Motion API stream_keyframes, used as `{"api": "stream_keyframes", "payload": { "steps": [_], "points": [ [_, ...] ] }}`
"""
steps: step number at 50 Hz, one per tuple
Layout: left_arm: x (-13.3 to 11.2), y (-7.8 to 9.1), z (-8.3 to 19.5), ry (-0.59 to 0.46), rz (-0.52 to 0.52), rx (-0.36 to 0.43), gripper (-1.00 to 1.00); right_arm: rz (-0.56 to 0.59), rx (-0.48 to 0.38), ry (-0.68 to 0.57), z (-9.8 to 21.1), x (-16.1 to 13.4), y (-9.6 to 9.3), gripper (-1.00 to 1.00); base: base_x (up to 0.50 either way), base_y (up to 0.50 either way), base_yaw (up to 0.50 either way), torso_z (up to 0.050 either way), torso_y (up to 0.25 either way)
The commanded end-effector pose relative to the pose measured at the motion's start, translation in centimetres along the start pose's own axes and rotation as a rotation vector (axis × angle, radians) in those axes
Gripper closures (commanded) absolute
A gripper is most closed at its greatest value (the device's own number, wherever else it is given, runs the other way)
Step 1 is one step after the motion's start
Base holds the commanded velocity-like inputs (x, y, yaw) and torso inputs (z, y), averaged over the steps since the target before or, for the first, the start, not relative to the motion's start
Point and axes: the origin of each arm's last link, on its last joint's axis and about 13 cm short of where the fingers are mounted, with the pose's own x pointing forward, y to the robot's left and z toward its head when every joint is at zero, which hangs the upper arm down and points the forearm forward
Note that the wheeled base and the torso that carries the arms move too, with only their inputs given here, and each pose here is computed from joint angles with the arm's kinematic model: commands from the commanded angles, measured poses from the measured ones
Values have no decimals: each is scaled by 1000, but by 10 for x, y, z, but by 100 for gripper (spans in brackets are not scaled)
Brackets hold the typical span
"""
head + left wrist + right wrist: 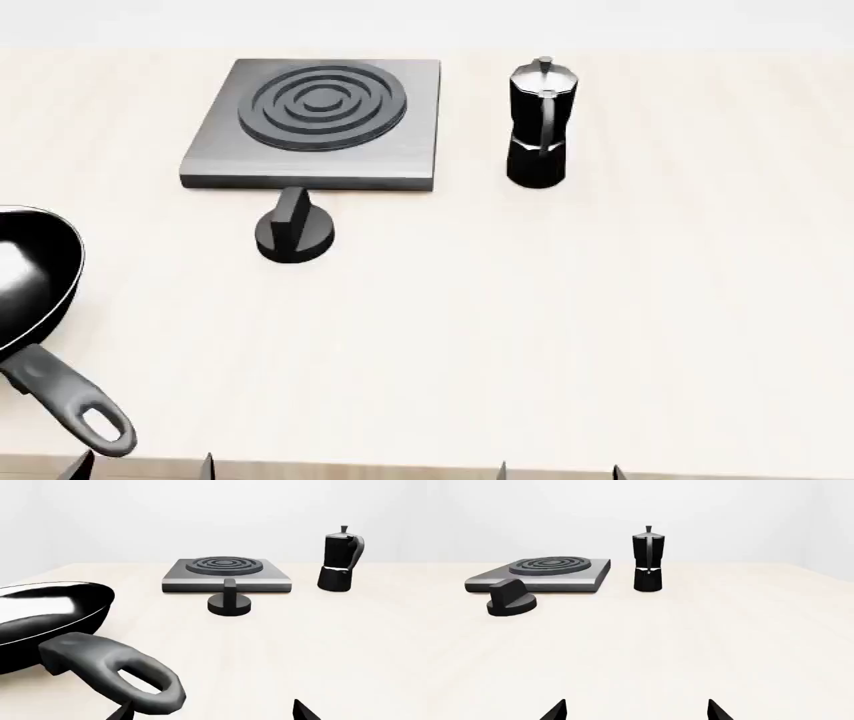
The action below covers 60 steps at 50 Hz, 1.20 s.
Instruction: Turn on the stove.
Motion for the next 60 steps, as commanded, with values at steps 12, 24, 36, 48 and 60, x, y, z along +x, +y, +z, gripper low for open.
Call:
{"api": "stream_keyframes", "payload": {
  "steps": [12,24,36,48,60],
  "points": [
    [1,-1,-2,4,-8,13,-100,-8,-45,57,-5,3,2,-100,0,0,0,0,0],
    [-2,-1,0,4,-12,11,-100,-15,-50,47,-3,0,2,-100,0,0,0,0,0],
    [-7,0,26,10,4,14,-100,4,-91,44,24,-5,4,-100,0,0,0,0,0],
    [-7,3,58,-48,6,42,-100,3,-116,-15,65,-8,3,-100,0,0,0,0,0],
    [3,3,91,-108,-18,36,-100,2,-127,-70,102,-4,0,-100,0,0,0,0,0]
  ]
}}
